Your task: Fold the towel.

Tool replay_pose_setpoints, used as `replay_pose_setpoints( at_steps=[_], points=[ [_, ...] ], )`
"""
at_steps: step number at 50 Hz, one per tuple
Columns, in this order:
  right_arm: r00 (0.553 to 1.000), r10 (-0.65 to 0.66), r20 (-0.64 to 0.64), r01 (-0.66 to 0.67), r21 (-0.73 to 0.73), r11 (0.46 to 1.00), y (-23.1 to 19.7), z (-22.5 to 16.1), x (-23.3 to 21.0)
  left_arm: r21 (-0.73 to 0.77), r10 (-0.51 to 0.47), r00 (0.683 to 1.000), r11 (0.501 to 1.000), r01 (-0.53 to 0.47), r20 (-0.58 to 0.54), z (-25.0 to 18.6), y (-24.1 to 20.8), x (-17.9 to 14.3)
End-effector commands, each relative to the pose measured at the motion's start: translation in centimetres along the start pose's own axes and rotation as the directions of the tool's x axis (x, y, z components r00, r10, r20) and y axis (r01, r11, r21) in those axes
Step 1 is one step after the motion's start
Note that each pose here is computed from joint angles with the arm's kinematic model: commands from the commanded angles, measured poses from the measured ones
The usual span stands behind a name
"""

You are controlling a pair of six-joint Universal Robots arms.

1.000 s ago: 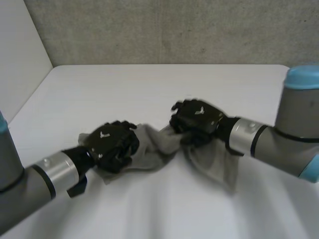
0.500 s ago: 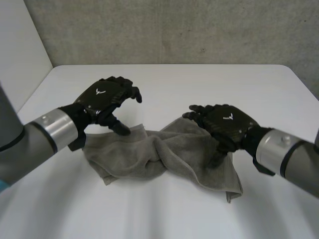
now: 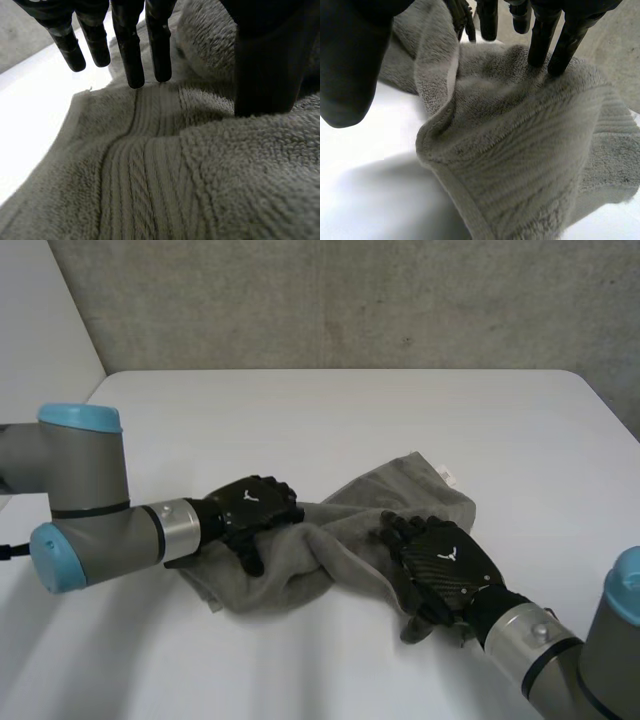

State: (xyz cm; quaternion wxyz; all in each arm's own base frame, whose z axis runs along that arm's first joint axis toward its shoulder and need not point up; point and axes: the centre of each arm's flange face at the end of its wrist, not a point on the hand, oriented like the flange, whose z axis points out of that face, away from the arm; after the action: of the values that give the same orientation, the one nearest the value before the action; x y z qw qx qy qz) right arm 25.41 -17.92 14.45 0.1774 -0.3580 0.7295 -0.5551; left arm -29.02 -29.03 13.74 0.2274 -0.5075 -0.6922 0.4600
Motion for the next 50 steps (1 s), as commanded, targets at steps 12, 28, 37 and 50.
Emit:
replay_pose_setpoints(
  at_steps=[12, 28, 37, 50],
  points=[
    [0.996, -0.090, 0.029, 0.093, -0.125, 0.988, 3.9, 2.7, 0.1, 0.031, 0.039, 0.999, 0.999, -0.038, -0.006, 0.6, -0.8, 0.4],
    [0.995, -0.097, 0.030, 0.100, -0.113, 0.989, 3.6, 2.7, 0.2, 0.003, 0.048, 0.998, 0.999, -0.048, -0.047, 1.1, 0.1, 1.7],
    [0.994, -0.111, 0.013, 0.111, -0.064, 0.992, 1.3, 2.3, 0.8, 0.002, 0.065, 0.997, 0.998, -0.065, -0.052, 0.9, -0.2, 1.9],
    [0.974, -0.188, 0.124, 0.198, -0.069, 0.978, -4.5, 0.7, 3.0, 0.076, 0.054, 0.996, 0.995, -0.059, 0.070, -5.6, -5.8, 0.9]
  ],
)
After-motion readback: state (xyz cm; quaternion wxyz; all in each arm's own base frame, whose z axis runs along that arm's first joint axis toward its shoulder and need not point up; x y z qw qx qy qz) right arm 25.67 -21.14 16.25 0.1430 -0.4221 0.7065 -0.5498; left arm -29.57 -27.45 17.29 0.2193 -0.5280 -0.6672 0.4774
